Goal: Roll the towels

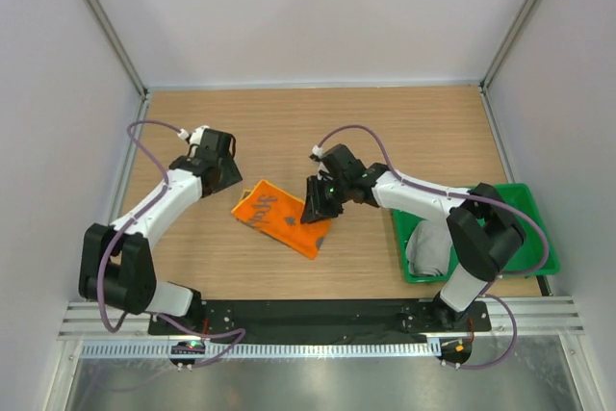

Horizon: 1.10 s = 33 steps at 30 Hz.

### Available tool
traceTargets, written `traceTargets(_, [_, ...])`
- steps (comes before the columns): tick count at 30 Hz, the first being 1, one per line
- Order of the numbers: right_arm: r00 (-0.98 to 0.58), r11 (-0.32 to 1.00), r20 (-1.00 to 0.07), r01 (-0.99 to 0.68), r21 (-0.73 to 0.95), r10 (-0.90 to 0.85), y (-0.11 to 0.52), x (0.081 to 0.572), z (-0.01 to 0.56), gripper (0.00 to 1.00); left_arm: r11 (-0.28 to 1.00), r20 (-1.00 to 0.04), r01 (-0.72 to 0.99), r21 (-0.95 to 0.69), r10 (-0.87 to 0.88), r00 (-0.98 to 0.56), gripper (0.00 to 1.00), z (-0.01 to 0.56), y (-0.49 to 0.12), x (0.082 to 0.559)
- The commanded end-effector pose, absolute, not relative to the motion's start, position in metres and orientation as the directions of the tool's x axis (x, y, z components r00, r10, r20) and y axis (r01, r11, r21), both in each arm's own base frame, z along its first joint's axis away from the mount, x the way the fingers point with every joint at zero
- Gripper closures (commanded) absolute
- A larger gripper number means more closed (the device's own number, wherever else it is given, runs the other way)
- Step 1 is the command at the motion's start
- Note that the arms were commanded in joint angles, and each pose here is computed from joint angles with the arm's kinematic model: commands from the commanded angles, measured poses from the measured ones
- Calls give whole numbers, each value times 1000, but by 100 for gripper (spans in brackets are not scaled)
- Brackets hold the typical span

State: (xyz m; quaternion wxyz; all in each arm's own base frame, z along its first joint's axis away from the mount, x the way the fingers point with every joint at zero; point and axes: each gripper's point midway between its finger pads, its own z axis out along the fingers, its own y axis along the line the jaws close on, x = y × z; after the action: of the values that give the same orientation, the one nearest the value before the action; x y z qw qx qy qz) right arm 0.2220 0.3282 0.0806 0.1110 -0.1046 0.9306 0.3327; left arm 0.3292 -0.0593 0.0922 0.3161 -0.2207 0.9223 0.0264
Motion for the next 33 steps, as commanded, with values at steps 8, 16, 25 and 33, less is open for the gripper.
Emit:
traceTargets(8, [-940, 779, -319, -287, 557, -118, 320, 260, 92, 83, 938, -671, -229, -259, -345, -656, 38, 162, -116, 303])
traceTargets(16, [-956, 841, -276, -228, 491, -98, 297, 263, 58, 92, 923, -606, -99, -371, -322, -727, 42, 148, -174, 252])
traceTargets(25, [-971, 869, -225, -180, 462, -82, 273, 262, 25, 94, 905, -589, 45, -422, -237, -772, 45, 137, -238, 231])
traceTargets(33, [-978, 874, -192, -161, 459, -80, 269, 255, 11, 96, 899, -547, 68, -434, -202, -812, 48, 102, -275, 229])
